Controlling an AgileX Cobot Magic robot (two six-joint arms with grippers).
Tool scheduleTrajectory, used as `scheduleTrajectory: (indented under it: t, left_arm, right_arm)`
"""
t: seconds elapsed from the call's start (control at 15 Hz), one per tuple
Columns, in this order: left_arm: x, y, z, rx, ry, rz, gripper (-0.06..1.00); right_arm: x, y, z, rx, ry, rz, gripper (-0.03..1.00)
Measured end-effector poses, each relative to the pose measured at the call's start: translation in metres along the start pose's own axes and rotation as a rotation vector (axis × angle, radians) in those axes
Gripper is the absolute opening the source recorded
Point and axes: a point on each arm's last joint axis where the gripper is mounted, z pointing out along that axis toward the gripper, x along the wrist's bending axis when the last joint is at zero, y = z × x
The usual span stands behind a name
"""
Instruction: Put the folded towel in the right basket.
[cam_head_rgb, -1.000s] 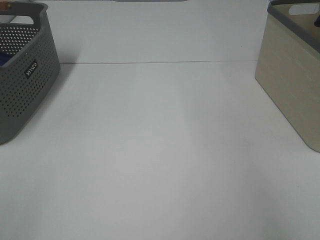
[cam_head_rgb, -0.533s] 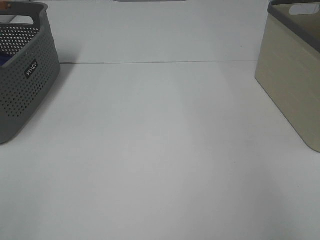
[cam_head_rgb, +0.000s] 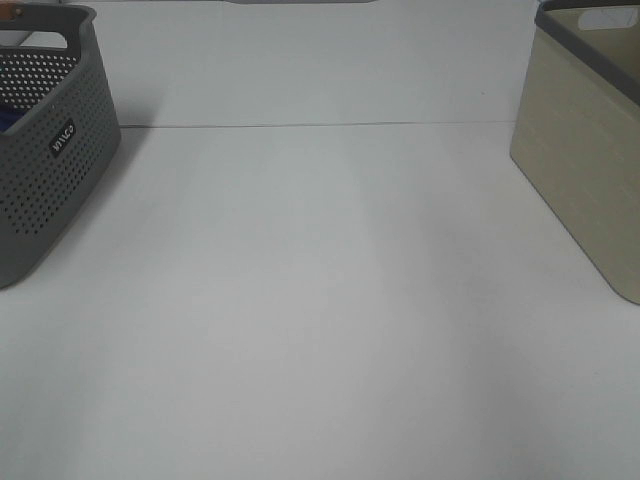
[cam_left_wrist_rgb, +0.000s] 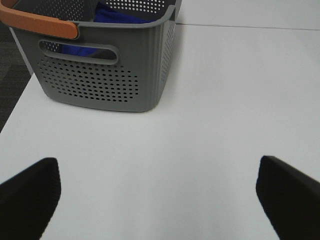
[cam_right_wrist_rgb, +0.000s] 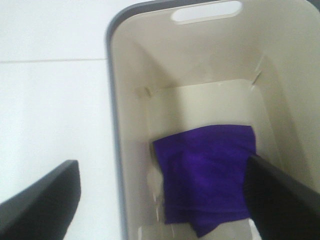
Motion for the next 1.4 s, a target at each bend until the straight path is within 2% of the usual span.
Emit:
scheduleTrajectory:
  t: [0.13,0.2,0.27,0.33,0.4,0.47,0.67,0.87,1.0,1.13,1.33,1.4]
  left_arm:
    - [0.000,0.000,0.000,0.000,0.000,0.000,0.99]
    - [0.000,0.000,0.000,0.000,0.000,0.000,0.99]
    - [0.000,0.000,0.000,0.000,0.000,0.000,0.99]
    - [0.000,0.000,0.000,0.000,0.000,0.000,0.99]
    - [0.000,0.000,0.000,0.000,0.000,0.000,0.99]
    - [0.000,0.000,0.000,0.000,0.000,0.000,0.99]
    - [0.000,0.000,0.000,0.000,0.000,0.000,0.99]
    - [0.000,0.000,0.000,0.000,0.000,0.000,0.99]
    - [0.000,0.000,0.000,0.000,0.000,0.000,0.99]
    - [0.000,0.000,0.000,0.000,0.000,0.000,0.99]
    - [0.000,0.000,0.000,0.000,0.000,0.000,0.99]
    - [0.000,0.000,0.000,0.000,0.000,0.000,0.99]
  right_arm:
    - [0.030,-0.008,-0.027,0.078,0.047,-0.047,0.85]
    - [0.050,-0.026,-0.055,0.108,0.079,-0.054,0.85]
    - [0.050,-0.026,-0.055,0.108,0.079,-0.054,0.85]
    - [0.070,-0.059,-0.090,0.067,0.109,-0.084,0.85]
    - [0.074,-0.082,-0.105,0.046,0.115,-0.086,0.85]
    - [0.074,-0.092,-0.115,0.021,0.112,-0.084,0.85]
    - [0.075,-0.169,-0.157,-0.058,0.077,-0.081,0.85]
    - [0.073,-0.235,-0.177,-0.159,0.023,-0.062,0.85]
    - [0.074,-0.260,-0.180,-0.201,0.019,-0.049,0.85]
    - [0.075,-0.305,-0.195,-0.337,0.003,-0.045,0.85]
    - [0.076,-0.344,-0.196,-0.362,0.001,-0.050,0.85]
    - [0.076,-0.353,-0.192,-0.337,0.002,-0.051,0.85]
